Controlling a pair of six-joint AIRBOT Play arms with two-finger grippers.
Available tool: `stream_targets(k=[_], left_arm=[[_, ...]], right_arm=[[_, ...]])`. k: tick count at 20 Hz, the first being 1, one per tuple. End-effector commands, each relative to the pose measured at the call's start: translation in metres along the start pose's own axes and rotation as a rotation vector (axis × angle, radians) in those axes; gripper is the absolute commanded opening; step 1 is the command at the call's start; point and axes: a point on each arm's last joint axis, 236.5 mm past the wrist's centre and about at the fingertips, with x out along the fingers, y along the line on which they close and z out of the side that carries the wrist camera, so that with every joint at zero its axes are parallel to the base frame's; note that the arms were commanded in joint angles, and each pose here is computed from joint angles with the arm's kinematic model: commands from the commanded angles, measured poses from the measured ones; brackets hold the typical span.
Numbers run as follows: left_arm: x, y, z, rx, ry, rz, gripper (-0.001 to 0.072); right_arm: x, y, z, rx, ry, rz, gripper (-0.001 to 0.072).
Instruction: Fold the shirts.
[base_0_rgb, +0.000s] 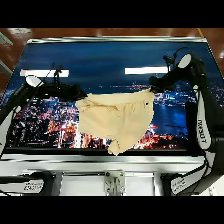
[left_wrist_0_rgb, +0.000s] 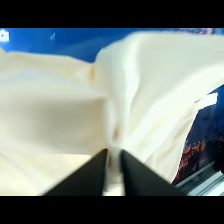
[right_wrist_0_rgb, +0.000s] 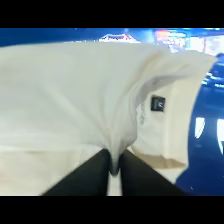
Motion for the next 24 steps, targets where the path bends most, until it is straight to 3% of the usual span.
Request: stream_targets(k=[1,5,6,7,10,12,17,24], left_arm=[[0.017,0.02,-0.013,-0.095,0.08,-0.01,0.0713],[-0.074,0.062,-0.023,-0.125,0.2,0.042,0.0705],[-0.104,0.078,-0.029,-0.141,0.202,0.095,0.0651],[-0.129,0.093,-0.034,-0.154,0.186,0.156,0.0641],[-0.167,0.119,-0.068,-0.181,0.115,0.263,0.0643],[-0.147,0.131,-0.105,-0.243,0.12,0.257,0.0678],[-0.056,0.135,-0.16,-0.326,0.103,0.138,0.0671],[0.01,0.119,-0.157,-0.29,0.121,0.136,0.0668]], right_arm=[[0.02,0.003,0.011,0.001,-0.015,0.008,0.0661],[-0.084,-0.038,0.008,-0.09,-0.041,-0.127,0.0678],[-0.117,-0.067,-0.006,-0.059,-0.026,-0.214,0.0677],[-0.145,-0.097,-0.025,-0.004,-0.002,-0.283,0.0631],[-0.182,-0.129,-0.071,0.186,0.031,-0.202,0.0606],[-0.172,-0.123,-0.097,0.268,0.059,-0.055,0.061],[-0.105,-0.084,-0.153,0.362,0.159,0.174,0.0638],[-0.069,-0.071,-0.144,0.339,0.135,0.128,0.0638]])
